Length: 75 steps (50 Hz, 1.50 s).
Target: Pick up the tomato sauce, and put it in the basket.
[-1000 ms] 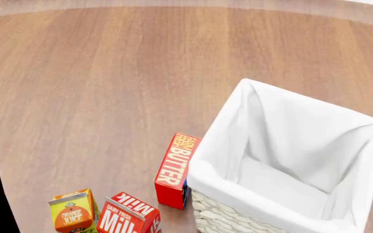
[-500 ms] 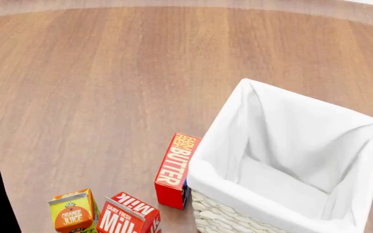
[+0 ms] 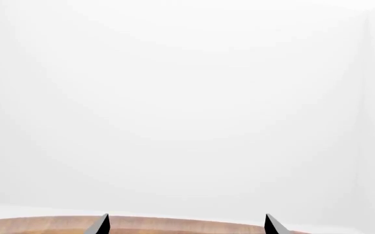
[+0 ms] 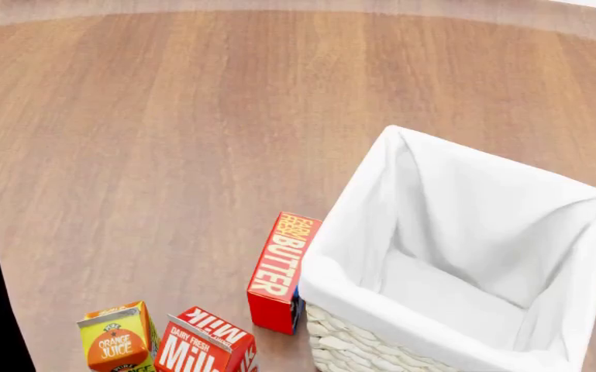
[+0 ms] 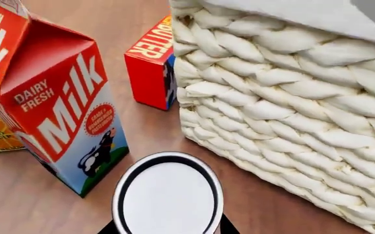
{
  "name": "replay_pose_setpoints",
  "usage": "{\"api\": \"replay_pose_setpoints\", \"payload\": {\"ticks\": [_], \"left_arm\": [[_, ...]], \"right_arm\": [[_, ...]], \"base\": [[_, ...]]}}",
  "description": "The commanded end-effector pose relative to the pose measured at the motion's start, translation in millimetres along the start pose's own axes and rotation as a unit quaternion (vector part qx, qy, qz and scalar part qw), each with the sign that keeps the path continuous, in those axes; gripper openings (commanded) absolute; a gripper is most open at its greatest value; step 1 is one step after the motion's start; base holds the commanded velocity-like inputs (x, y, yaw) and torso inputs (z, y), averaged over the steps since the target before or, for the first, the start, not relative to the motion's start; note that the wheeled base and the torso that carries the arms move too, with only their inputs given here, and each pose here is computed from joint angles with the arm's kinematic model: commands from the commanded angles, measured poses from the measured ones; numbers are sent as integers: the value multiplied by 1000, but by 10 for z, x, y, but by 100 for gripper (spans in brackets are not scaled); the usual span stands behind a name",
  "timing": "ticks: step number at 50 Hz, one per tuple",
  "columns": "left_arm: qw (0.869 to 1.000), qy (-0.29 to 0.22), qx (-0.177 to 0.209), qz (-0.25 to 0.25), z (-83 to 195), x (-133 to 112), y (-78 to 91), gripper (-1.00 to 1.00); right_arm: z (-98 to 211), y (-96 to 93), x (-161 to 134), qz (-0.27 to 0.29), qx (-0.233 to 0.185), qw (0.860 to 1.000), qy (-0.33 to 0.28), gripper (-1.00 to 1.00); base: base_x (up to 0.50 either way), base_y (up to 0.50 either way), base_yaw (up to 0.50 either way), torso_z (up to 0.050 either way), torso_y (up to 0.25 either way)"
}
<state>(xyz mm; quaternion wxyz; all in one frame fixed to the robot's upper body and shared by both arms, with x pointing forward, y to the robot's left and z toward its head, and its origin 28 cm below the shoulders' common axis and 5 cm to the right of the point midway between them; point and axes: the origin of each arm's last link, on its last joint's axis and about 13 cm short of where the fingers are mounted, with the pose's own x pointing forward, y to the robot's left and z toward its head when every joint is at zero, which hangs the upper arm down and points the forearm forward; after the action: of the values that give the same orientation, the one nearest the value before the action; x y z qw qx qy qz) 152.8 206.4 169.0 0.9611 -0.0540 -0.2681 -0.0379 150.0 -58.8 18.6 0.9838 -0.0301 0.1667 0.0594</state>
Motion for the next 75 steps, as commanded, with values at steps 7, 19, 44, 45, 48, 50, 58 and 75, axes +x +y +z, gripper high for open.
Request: {"api": "replay_pose_setpoints", "payload": {"ticks": [7,19,44,45,48,50,58,75], "left_arm": [[1000,0,0,-1,0,-5,-7,100],[1000,0,-1,-2,-11,-6,-6,100],[1000,3,0,-3,-16,0,-5,100],[1000,3,0,-3,-19,0,-5,100],[1000,3,0,-4,-12,-1,-10,100],[1000,2,0,-3,-12,-1,-8,100],[1000,1,0,-1,-8,4,-4,100],[1000,1,0,-1,-11,2,-6,100]], "right_arm": [[389,38,-266,2,-19,998,-66,-100],[645,25,-425,-3,-26,994,-104,-100],[1142,-68,-662,-24,-45,982,-182,-100],[1162,-74,-670,-25,-47,981,-185,-100],[1258,-110,-697,-30,-55,979,-196,-100],[1296,-126,-698,-33,-57,977,-201,-100],[1427,-186,-710,-45,-62,973,-219,-100],[1651,-377,-692,-77,-64,965,-242,-100]], "base": [[0,0,0,0,0],[0,0,0,0,0],[0,0,0,0,0],[0,0,0,0,0],[0,0,0,0,0],[0,0,0,0,0],[0,0,0,0,0],[0,0,0,0,0]]}}
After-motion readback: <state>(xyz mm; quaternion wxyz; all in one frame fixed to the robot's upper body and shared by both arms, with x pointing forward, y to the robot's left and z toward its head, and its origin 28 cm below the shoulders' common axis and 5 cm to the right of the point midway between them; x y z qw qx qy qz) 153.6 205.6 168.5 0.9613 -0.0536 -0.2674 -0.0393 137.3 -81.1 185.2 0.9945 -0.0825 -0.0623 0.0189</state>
